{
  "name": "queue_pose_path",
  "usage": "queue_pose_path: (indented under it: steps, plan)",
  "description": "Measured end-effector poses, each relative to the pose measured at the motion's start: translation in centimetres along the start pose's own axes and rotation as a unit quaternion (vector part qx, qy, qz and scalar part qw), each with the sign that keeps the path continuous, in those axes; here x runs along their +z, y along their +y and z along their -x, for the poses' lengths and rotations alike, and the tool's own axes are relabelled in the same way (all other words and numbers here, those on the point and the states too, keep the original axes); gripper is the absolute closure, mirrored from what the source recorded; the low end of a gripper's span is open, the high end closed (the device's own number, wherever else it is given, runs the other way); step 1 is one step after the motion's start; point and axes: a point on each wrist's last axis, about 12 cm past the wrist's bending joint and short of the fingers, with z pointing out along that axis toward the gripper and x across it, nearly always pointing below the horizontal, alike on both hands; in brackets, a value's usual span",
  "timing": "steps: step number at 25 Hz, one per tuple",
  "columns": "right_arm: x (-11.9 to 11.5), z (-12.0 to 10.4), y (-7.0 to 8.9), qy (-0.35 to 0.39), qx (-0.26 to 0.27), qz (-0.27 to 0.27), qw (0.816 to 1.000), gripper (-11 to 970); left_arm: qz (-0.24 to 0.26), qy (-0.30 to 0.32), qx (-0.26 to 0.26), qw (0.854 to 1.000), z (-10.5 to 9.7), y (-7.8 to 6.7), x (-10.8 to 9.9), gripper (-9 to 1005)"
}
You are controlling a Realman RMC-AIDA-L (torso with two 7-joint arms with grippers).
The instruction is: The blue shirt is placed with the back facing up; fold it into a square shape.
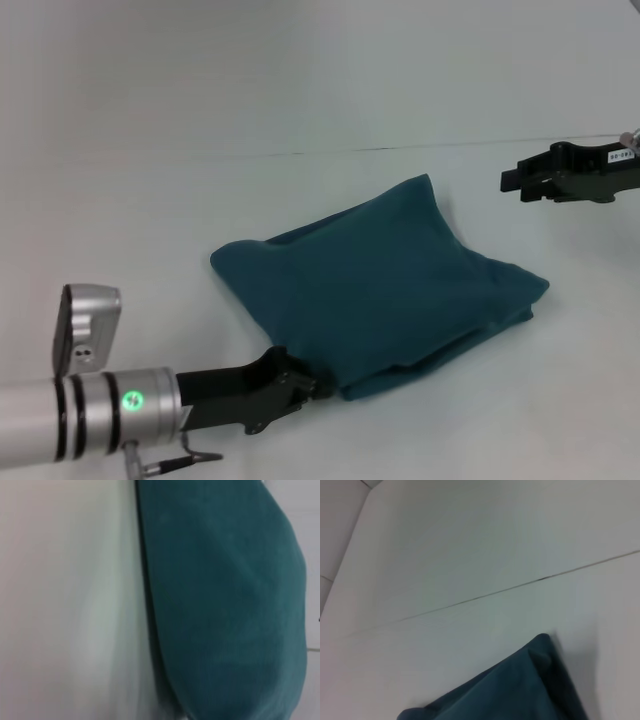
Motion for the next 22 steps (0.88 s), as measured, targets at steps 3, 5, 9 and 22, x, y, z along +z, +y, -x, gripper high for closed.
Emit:
queue_pose_path:
  steps: [3,5,9,22]
  plan:
    - [0.0,-0.1,0.0,0.001,0.001,0.0,1.0,556,-0.002,-0.007,0.002,1.0,-0.1,0.7,-1.6,966]
    - [0.0,-0.2,-0.1,0.003,0.002,0.0,1.0,556,-0.002,-0.019,0.001,1.0,0.0,1.2,-2.9,966]
    - [0.0,-0.2,-0.1,0.004,0.002,0.001,1.0,555,0.009,-0.034,0.003,0.999,0.6,1.7,-5.1,965]
    - [0.0,-0.2,0.0,0.008,0.001,0.004,1.0,553,0.043,-0.008,0.037,0.998,1.7,1.2,-7.2,966]
